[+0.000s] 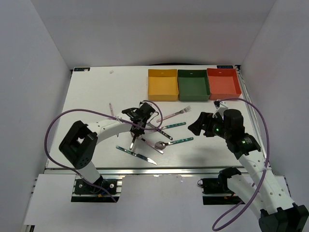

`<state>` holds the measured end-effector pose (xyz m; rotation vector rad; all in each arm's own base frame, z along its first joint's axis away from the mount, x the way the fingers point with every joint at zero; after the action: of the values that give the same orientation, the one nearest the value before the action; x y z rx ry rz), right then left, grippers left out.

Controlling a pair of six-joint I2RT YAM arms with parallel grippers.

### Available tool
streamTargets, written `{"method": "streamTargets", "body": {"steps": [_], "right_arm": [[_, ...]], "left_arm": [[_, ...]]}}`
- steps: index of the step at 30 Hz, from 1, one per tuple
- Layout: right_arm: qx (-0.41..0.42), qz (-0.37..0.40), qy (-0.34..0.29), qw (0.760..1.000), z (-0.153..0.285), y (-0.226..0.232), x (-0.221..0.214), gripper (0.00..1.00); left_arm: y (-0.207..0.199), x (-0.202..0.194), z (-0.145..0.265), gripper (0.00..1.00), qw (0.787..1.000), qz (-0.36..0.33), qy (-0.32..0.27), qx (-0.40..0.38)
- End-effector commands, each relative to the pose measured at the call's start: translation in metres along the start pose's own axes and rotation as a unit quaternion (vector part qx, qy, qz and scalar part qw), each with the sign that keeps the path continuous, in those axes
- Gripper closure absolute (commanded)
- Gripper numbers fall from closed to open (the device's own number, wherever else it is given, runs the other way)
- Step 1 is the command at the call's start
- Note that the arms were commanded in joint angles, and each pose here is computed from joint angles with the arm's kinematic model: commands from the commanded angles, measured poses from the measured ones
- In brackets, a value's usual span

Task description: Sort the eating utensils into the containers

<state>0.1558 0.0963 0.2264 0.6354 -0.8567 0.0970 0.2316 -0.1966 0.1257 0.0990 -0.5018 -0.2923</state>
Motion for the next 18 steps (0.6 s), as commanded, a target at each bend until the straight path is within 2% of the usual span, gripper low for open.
{"method": "streamTargets", "body": {"steps": [1, 4, 9, 11, 12, 13, 14, 15, 18], "right_arm": [[0.036, 0.0, -0.008, 0.999, -0.007, 0.005, 0.005, 0.11], [0.073, -0.008, -0.001, 0.997, -0.008, 0.012, 0.006, 0.11], [0.185, -0.023, -0.017, 0.982, -0.019, 0.034, 0.009, 0.11], [0.219, -0.05, -0.012, 0.974, -0.027, 0.048, 0.006, 0.11], [0.252, -0.036, -0.01, 0.967, -0.031, 0.066, 0.0, 0.11], [0.24, -0.039, -0.023, 0.97, -0.037, 0.072, -0.001, 0.11], [0.236, -0.046, -0.007, 0.971, -0.047, 0.077, -0.007, 0.12], [0.258, -0.037, -0.005, 0.965, -0.05, 0.092, -0.011, 0.12], [0.253, -0.037, -0.006, 0.967, -0.068, 0.111, -0.017, 0.17]], "left_arm": [[0.008, 0.015, 0.021, 1.0, 0.998, 0.024, -0.041, 0.03], [0.011, 0.018, 0.028, 1.0, 0.997, 0.043, -0.056, 0.036], [0.008, 0.042, 0.063, 1.0, 0.984, 0.124, -0.129, -0.026], [0.006, 0.057, 0.085, 1.0, 0.966, 0.173, -0.178, -0.072], [0.002, 0.061, 0.091, 1.0, 0.955, 0.205, -0.19, -0.097], [-0.002, 0.064, 0.097, 1.0, 0.946, 0.22, -0.197, -0.13], [-0.003, 0.068, 0.105, 1.0, 0.933, 0.244, -0.218, -0.152], [-0.004, 0.069, 0.108, 1.0, 0.922, 0.27, -0.221, -0.166], [-0.011, 0.073, 0.116, 1.0, 0.899, 0.304, -0.23, -0.215]]}}
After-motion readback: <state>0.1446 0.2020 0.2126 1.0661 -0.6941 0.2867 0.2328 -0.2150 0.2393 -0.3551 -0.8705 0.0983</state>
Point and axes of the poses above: each gripper's point midway between its finger pads, its own z axis back along the fingers, its own y axis along the line the jaws close on, x = y × z, the point moved 9 cm from there along z, back along the fingers, and after that the axes turned 1 degree about z, right-handed, at the moved point
